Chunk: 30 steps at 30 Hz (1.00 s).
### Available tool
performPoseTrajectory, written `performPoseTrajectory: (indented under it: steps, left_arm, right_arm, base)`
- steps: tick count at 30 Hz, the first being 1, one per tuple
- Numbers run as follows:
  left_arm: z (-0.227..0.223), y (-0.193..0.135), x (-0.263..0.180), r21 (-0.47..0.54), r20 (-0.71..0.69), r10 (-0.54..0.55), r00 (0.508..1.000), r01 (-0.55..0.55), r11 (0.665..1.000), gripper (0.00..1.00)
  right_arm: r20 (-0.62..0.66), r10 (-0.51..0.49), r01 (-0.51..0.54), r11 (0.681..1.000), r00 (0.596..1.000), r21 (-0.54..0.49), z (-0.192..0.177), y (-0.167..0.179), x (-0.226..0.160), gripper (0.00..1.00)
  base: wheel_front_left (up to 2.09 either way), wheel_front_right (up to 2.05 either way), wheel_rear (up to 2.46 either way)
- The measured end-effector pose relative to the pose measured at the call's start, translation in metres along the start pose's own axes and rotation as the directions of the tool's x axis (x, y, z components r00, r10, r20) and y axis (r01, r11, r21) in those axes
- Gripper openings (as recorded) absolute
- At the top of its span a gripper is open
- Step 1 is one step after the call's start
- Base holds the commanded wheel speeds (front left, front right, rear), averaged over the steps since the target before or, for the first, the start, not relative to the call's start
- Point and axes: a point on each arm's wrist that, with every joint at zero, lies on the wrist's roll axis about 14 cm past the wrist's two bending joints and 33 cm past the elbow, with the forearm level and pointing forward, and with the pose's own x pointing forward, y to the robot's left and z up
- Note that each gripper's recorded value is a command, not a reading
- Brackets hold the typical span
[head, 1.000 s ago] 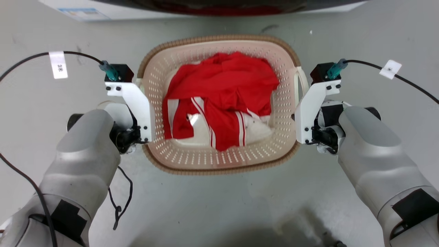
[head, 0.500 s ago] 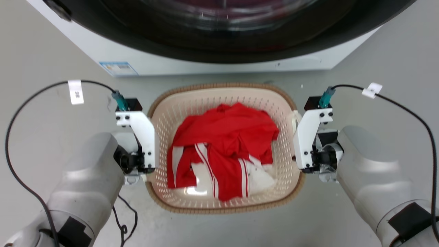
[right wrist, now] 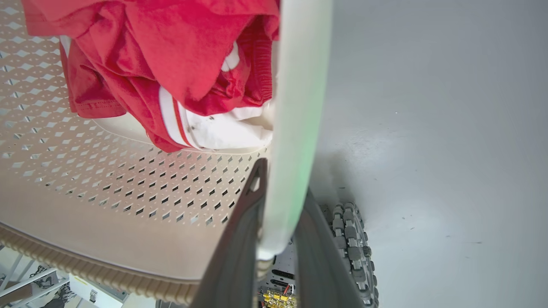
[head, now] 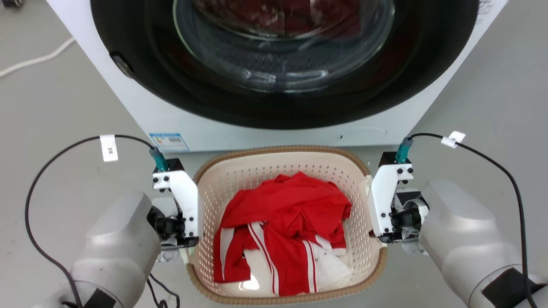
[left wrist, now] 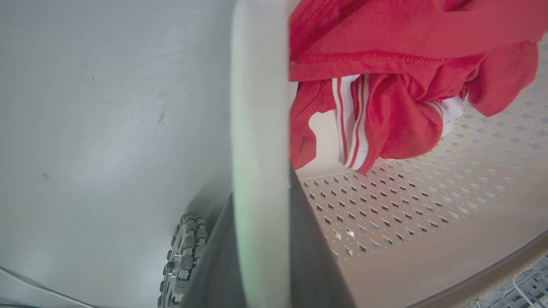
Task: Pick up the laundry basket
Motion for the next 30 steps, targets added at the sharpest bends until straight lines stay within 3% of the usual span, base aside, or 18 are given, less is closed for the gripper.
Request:
performPoseTrajectory:
  steps: [30]
  left_arm:
    - [-0.057, -0.028, -0.05, -0.034, 0.035, -0.031, 0.999, 0.032, 0.999, 0.0]
  right_arm:
    - [0.05, -0.009, 0.009, 1.0, 0.999, -0.01, -0.057, 0.014, -0.053, 0.0]
  base:
    - [0.0, 0.0, 0.0]
